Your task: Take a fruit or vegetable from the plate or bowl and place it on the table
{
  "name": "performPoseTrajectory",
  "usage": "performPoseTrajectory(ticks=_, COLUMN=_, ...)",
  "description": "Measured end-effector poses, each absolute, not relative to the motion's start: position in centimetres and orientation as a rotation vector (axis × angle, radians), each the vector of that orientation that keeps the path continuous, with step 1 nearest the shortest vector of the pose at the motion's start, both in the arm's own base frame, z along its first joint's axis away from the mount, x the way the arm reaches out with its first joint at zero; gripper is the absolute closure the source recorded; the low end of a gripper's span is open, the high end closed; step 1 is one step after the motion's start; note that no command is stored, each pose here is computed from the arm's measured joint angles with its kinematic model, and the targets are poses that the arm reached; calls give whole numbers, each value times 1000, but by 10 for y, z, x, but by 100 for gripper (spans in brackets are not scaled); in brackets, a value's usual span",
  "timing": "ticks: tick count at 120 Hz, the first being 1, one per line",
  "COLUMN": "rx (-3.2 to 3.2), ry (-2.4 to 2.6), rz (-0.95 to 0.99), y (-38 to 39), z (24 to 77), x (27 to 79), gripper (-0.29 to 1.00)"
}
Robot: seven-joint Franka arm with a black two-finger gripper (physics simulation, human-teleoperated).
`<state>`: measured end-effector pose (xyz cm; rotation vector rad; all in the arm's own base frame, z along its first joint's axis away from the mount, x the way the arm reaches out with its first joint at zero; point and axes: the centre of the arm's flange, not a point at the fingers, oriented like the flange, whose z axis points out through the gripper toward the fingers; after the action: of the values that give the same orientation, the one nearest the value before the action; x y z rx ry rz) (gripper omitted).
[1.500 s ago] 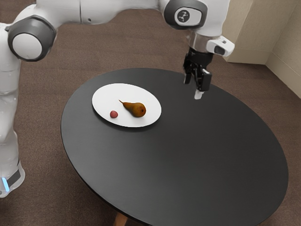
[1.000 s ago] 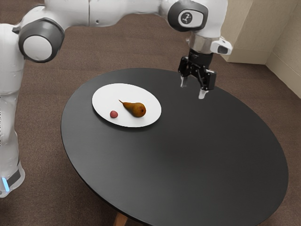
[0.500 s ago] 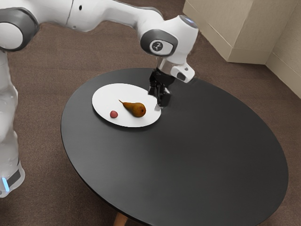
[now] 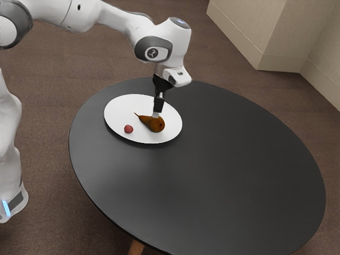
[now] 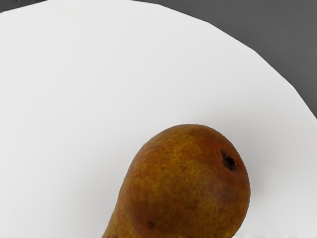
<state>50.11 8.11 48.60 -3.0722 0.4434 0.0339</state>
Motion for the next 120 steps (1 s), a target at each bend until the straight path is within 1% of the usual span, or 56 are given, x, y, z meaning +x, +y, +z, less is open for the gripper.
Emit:
performPoseTrajectory(ticks=16, rx=-3052, ry=563, rz=25, y=95, z=486, x=501, gripper=5)
performPoseTrajectory(ticks=29, rx=-3049, ry=666, rz=7, y=91, z=488, x=502, gripper=2)
performPoseTrajectory(ticks=53, rx=-3022, ry=909, rz=6, y=82, z=479, x=506, gripper=2)
performPoseTrajectory(ticks=91, rx=-2987, ry=1163, rz=75, y=82, z=448, x=507, gripper=2)
performPoseTrajectory(ticks=120, rx=-2973, ry=1272, rz=81, y=83, z=437, x=510, gripper=2)
